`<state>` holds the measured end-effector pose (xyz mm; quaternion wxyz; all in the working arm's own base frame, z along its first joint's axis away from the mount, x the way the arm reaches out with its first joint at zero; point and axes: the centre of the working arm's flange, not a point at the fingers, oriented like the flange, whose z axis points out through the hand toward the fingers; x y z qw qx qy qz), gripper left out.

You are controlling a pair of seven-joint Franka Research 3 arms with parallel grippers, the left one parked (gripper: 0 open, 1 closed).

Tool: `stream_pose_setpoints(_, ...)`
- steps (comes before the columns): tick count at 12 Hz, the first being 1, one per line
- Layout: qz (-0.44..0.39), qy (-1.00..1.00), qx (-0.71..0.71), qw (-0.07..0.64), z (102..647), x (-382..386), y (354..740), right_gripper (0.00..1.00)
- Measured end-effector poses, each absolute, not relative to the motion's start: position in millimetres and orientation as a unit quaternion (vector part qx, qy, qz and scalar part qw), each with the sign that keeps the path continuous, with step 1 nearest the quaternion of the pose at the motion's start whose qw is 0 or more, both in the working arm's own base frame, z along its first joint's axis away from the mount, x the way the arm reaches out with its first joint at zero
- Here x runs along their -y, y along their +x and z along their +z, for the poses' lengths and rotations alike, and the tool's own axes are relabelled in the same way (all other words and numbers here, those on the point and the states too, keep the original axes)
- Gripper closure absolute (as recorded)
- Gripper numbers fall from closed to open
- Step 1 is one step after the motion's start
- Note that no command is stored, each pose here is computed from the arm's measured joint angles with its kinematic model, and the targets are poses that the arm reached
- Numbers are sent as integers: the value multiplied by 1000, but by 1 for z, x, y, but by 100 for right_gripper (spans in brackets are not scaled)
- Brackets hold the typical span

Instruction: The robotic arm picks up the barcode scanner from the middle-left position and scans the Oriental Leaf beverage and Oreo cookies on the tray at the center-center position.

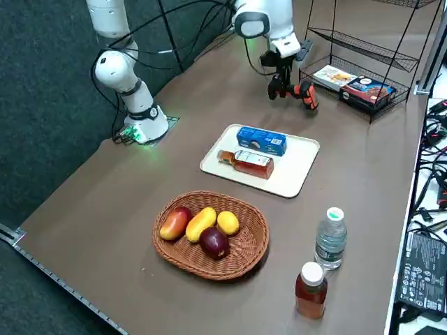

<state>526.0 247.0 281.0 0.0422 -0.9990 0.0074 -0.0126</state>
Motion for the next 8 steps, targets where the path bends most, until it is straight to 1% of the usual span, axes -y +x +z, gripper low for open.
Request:
stream_pose_setpoints(3,-28,-999,-5,43,255,-244,508,57)
stream_pose_setpoints(8,-25,-999,-2,40,245,-244,500,57)
